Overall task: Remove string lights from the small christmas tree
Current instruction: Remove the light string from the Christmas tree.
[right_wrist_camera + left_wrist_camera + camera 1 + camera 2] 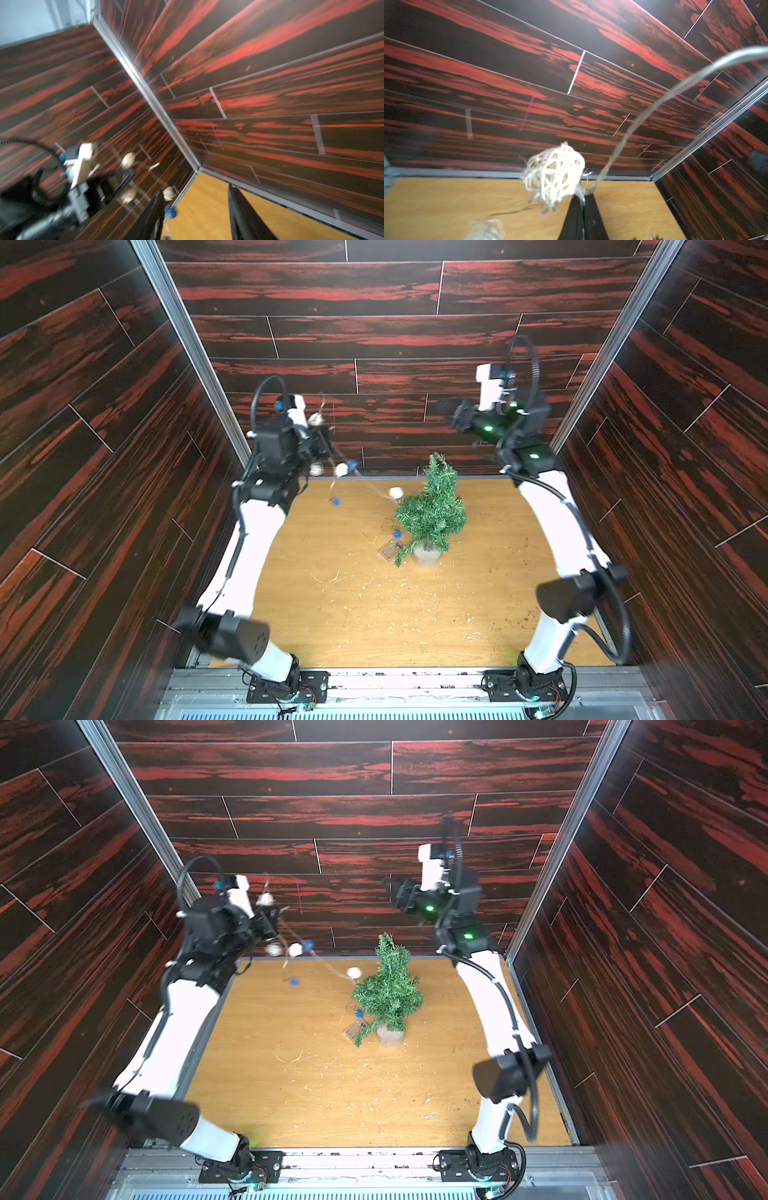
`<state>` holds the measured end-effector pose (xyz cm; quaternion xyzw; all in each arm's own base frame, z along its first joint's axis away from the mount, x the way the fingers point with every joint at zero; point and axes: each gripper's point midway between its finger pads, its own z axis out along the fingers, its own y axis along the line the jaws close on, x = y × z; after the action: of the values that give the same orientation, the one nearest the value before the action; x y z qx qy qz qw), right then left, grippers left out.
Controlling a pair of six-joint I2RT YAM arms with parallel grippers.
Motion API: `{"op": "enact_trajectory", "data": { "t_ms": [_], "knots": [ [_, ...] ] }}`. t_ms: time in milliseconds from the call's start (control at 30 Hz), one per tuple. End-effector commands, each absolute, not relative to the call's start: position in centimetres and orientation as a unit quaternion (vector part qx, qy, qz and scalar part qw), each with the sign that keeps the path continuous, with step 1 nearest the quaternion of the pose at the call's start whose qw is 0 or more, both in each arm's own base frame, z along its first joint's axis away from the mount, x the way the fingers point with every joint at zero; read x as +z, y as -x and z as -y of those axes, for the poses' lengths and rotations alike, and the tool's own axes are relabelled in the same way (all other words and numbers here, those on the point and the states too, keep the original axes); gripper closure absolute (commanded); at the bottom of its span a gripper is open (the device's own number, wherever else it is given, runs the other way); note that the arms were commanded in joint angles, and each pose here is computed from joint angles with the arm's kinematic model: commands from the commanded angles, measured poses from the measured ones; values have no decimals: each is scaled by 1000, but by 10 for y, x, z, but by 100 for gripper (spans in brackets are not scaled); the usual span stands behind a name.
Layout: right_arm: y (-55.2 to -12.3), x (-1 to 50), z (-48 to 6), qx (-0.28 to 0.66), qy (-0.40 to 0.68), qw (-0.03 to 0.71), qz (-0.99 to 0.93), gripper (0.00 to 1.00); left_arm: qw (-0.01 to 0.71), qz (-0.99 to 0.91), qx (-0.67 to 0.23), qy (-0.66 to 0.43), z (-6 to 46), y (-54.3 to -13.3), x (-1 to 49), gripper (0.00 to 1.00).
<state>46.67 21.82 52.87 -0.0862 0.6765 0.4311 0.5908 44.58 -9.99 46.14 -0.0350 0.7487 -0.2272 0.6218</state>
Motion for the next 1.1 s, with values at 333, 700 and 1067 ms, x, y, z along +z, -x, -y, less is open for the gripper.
{"op": "enact_trajectory", "data": {
  "t_ms": [333,700,1067],
  "knots": [
    [-396,379,-88,298,-94,514,-799,45,597,-768,-230,23,95,-376,424,100],
    [-347,233,-91,342,-134,384,-847,45,545,-804,-231,55,86,-338,361,100],
    [-318,146,-123,406,-152,296,-851,45,486,-826,-266,103,93,-332,289,100]
  ]
}}
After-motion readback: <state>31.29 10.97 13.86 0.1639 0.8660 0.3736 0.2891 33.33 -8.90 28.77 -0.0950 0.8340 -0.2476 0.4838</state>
